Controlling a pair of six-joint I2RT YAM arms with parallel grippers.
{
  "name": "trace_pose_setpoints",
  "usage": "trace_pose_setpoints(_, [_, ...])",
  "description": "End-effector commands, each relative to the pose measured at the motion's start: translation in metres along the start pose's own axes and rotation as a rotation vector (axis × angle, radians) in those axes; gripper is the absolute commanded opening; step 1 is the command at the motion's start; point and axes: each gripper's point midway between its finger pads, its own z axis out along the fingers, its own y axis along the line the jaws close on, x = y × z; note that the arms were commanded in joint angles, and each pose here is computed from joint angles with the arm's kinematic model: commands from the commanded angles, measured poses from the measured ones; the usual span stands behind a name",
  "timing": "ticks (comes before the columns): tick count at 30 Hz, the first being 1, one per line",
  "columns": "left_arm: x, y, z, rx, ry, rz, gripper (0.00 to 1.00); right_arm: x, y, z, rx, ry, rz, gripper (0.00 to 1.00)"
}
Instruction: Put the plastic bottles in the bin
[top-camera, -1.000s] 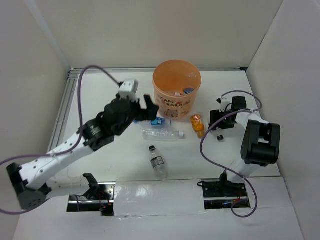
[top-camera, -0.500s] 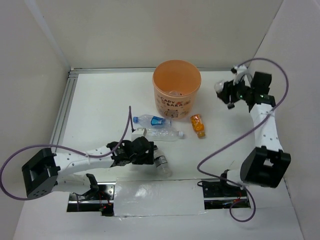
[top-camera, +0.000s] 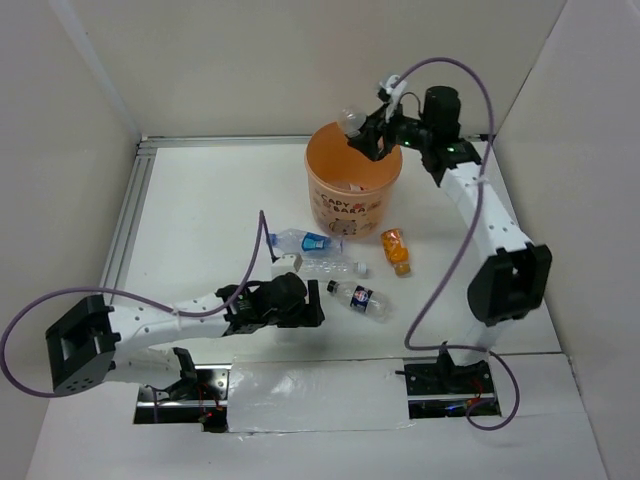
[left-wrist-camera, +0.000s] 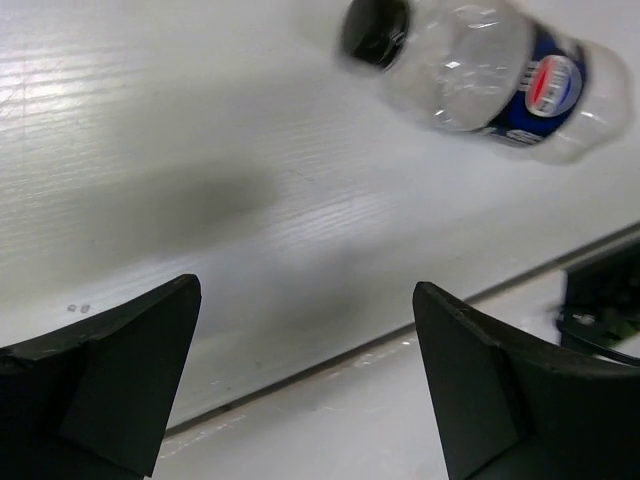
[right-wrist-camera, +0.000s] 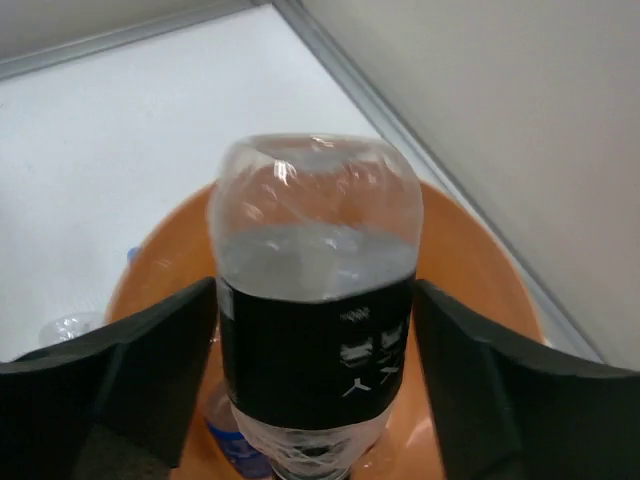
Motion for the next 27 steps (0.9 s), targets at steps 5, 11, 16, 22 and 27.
trace_pose_setpoints(5, [-0.046, -0.048, -0.028, 0.161, -0.151, -0.093, 1.00, -0.002, -0.019, 0.011, 0.034, 0.003, 0.041, 1.00])
trace_pose_setpoints(11, [-0.053, -0.043, -0.024, 0.105, -0.178, -0.053, 1.00, -0.042, -0.022, -0.058, 0.151, -0.018, 0.021, 1.00])
trace_pose_setpoints(16, [-0.065, -0.020, -0.024, 0.010, -0.208, 0.048, 0.95, 0.003, -0.020, -0.129, 0.300, 0.124, 0.159, 0.86])
trace_pose_setpoints(22, [-0.090, -0.002, -0.036, 0.004, -0.260, 0.080, 0.71, 0.102, 0.019, -0.176, 0.354, 0.295, 0.313, 0.61])
trace_pose_setpoints(27, [-0.097, 0.004, -0.040, 0.006, -0.257, 0.072, 1.00, 0.167, 0.036, -0.176, 0.328, 0.382, 0.418, 0.90])
